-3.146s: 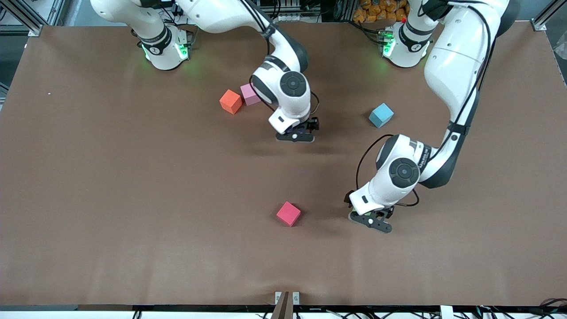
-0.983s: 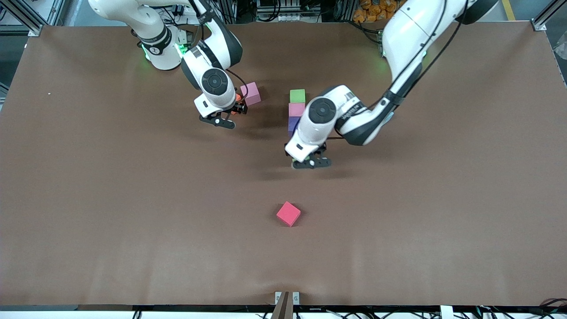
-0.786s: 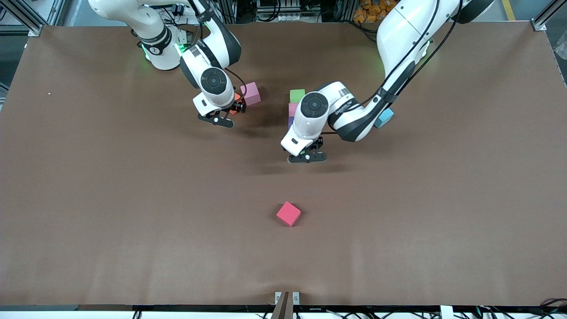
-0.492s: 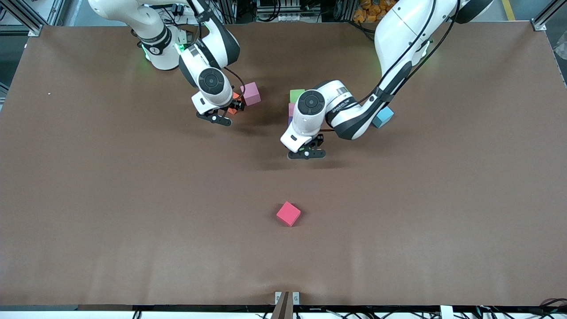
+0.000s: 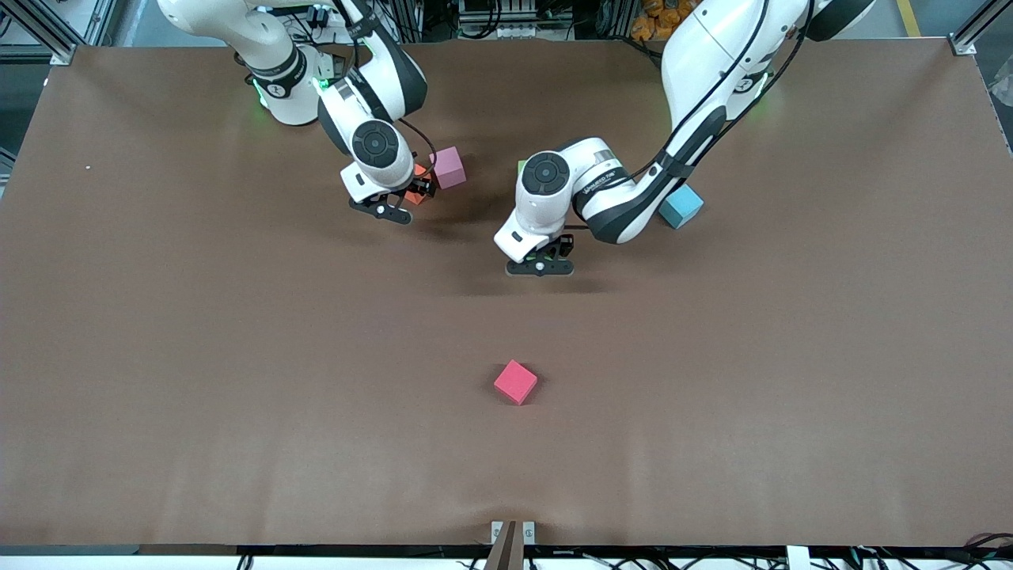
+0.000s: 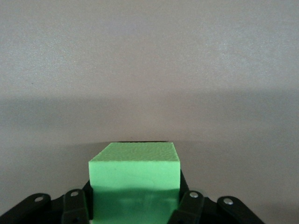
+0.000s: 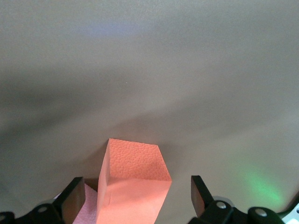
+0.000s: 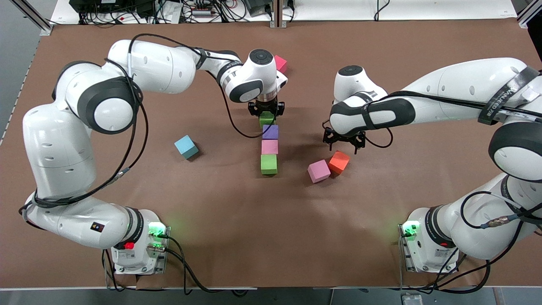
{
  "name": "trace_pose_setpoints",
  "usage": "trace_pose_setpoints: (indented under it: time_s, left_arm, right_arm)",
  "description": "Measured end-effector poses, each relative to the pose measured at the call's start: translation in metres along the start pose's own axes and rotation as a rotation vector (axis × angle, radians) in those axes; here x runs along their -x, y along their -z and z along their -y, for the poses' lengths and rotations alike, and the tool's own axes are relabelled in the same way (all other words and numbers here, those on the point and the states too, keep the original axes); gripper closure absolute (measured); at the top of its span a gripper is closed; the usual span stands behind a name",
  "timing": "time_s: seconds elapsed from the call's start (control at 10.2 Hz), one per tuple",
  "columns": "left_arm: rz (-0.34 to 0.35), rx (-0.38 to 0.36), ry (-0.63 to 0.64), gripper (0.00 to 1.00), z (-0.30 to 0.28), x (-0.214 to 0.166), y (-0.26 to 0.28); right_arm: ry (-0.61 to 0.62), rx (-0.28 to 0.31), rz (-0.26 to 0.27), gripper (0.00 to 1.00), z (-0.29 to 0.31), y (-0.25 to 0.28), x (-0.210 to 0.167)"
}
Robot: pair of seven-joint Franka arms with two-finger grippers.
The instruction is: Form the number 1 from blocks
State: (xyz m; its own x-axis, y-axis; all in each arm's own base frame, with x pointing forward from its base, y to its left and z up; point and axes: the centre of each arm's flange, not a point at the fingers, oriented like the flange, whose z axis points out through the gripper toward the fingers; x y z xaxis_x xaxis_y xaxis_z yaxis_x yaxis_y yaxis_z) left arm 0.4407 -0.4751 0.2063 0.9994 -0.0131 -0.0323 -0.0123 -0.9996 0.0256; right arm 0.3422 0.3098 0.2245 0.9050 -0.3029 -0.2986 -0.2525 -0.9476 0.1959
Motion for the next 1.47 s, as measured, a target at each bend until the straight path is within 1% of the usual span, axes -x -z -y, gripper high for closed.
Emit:
trace_pose_setpoints:
  time_s: [0.1,0.2,0.29,0.49,0.69,0.79,0.98,1.18,1.28,1.47]
  left_arm:
    - [-0.002,0.002,-0.001,0.38,0.0,0.0,0.0]
    - [-0.004,0.008,-0.001,0.38,-0.001,0.0,0.0]
    - [-0.005,0.012,-0.002,0.38,-0.002,0.0,-0.001]
    - [-0.003,0.013,-0.009,0.38,-0.005,0.004,-0.003]
    - [-0.001,0.012,-0.011,0.38,-0.006,0.005,-0.004]
    - [0.0,0.012,-0.011,0.29,-0.005,0.005,-0.005]
    - [-0.001,0.014,-0.01,0.01,-0.005,0.005,-0.005]
    - [-0.012,0.025,-0.004,0.0,-0.005,-0.001,0.0]
    - [-0.025,0.034,0.005,0.0,-0.004,-0.008,0.008]
    - [-0.074,0.06,0.046,0.0,0.008,-0.034,0.036]
  right_arm:
    - [0.009,-0.01,-0.005,0.0,0.001,0.005,0.001]
    - [0.052,-0.023,-0.015,0.0,0.007,0.012,0.004]
    - [0.127,-0.035,-0.032,0.0,0.02,0.02,0.014]
    - [0.35,-0.05,-0.072,0.0,0.052,0.034,0.049]
    - [0.55,-0.06,-0.107,0.0,0.075,0.036,0.084]
    - [0.643,-0.063,-0.126,0.0,0.083,0.032,0.098]
    - [0.782,-0.084,-0.171,0.0,0.092,0.026,0.105]
    - [0.872,-0.084,-0.213,0.0,0.094,0.021,0.097]
    - [0.889,-0.086,-0.238,0.0,0.093,0.017,0.09]
    - [0.891,-0.085,-0.255,0.0,0.091,0.001,0.08]
